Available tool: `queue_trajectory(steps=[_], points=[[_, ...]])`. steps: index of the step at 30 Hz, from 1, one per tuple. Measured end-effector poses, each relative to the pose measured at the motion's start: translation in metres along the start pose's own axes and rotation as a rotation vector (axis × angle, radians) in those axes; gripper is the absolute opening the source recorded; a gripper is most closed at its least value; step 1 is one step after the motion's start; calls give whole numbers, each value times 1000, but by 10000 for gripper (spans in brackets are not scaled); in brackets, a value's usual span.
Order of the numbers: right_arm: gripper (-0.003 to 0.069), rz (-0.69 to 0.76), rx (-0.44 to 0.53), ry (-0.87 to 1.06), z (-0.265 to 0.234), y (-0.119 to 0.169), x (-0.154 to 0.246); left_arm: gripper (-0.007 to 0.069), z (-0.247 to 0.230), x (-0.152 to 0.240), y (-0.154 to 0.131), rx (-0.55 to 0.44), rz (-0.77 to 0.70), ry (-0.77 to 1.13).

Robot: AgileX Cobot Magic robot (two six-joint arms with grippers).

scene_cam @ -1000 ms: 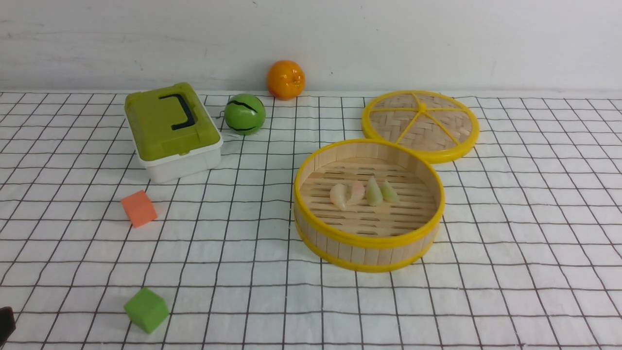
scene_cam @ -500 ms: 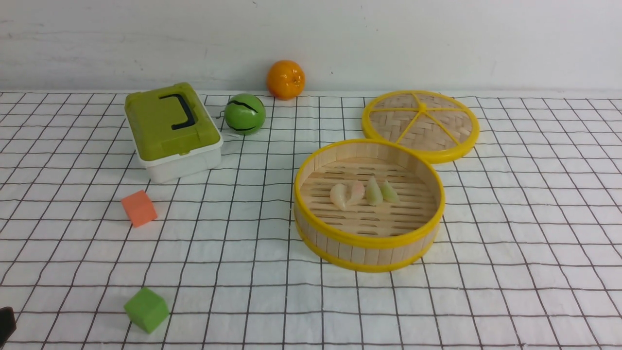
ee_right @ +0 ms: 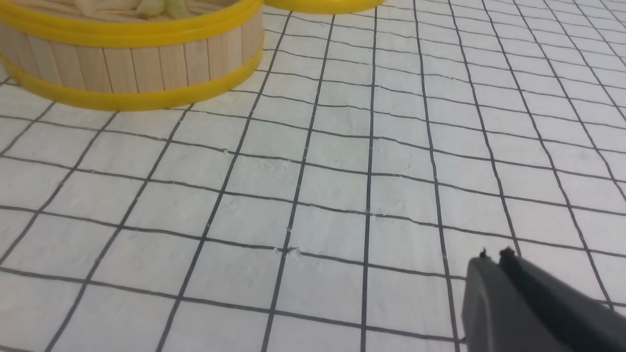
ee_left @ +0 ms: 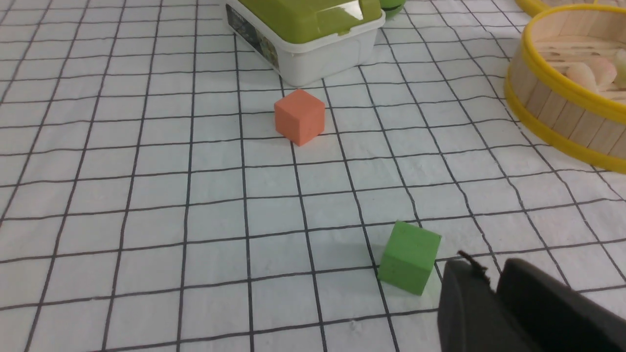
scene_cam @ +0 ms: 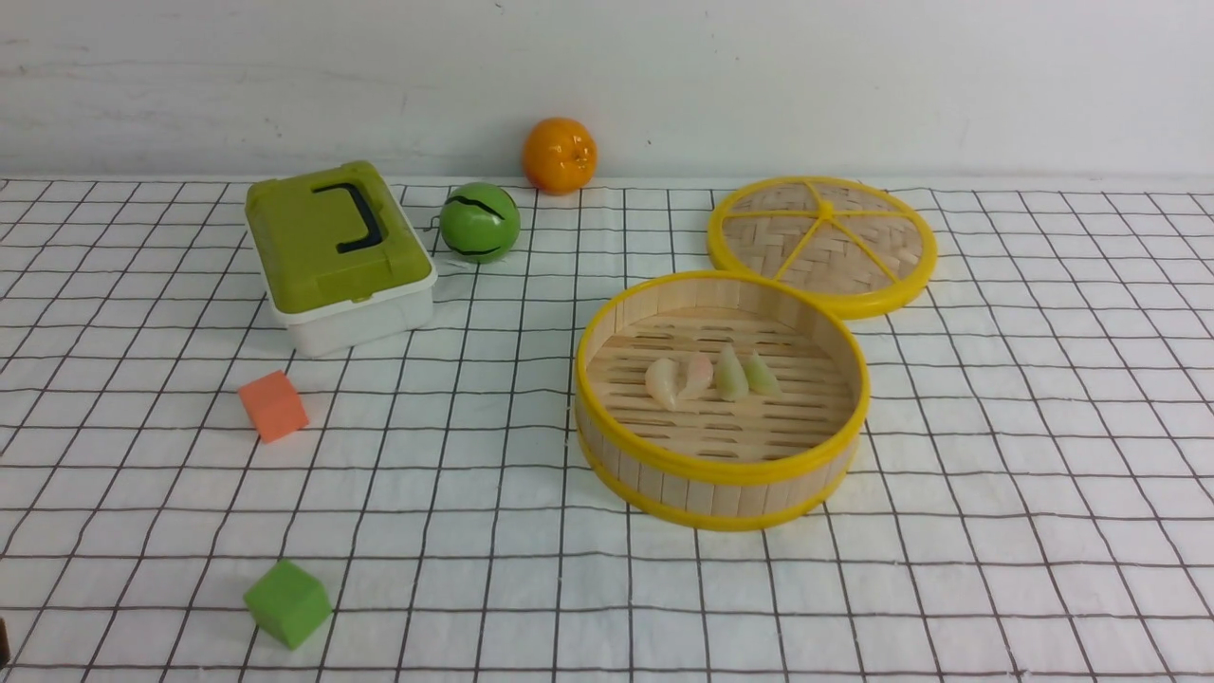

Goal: Put the dumplings into the steamer on the table with the white tablecloth.

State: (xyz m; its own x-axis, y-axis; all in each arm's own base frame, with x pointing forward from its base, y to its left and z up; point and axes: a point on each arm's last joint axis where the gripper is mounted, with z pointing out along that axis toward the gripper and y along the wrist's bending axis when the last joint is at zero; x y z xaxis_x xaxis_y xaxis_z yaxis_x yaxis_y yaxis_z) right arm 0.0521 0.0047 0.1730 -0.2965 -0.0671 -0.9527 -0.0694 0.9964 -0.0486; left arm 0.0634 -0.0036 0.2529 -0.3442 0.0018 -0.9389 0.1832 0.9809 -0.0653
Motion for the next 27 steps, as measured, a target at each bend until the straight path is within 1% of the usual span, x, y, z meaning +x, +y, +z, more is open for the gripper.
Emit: queue_trajectory(steps=[2, 3, 4, 5, 6, 7, 8, 9, 12, 14, 17, 21, 27], points=[[20, 0, 0, 0, 0, 0, 0, 90, -3, 5, 1, 15, -35, -30], [20, 0, 1, 0, 0, 0, 0, 72, -5, 7, 0, 29, -89, -66], [20, 0, 1, 0, 0, 0, 0, 69, -6, 8, 0, 29, -107, -71], [20, 0, 0, 0, 0, 0, 0, 35, -8, 10, -1, 40, -166, -107], [20, 0, 0, 0, 0, 0, 0, 23, -8, 11, -1, 41, -191, -123], [22, 0, 1, 0, 0, 0, 0, -13, -9, 15, -2, 39, -237, -160], [26, 0, 1, 0, 0, 0, 0, -13, -8, 20, -2, 25, -267, -186], [27, 0, 1, 1, 0, 0, 0, -13, -8, 21, -2, 25, -257, -196], [31, 0, 1, 1, 0, 0, 0, -13, 3, 43, -1, -29, -222, -212], [34, 0, 1, 1, 0, 0, 0, -13, 12, 60, 0, -65, -166, -185], [39, 0, 1, 1, 0, 0, 0, -13, 17, 74, 1, -77, -142, -121], [42, 0, 1, 2, 0, 0, 0, -13, 18, 82, 0, -79, -115, -37], [55, 0, 0, 2, 0, 0, 0, -13, 18, 83, 0, -77, -97, -31]])
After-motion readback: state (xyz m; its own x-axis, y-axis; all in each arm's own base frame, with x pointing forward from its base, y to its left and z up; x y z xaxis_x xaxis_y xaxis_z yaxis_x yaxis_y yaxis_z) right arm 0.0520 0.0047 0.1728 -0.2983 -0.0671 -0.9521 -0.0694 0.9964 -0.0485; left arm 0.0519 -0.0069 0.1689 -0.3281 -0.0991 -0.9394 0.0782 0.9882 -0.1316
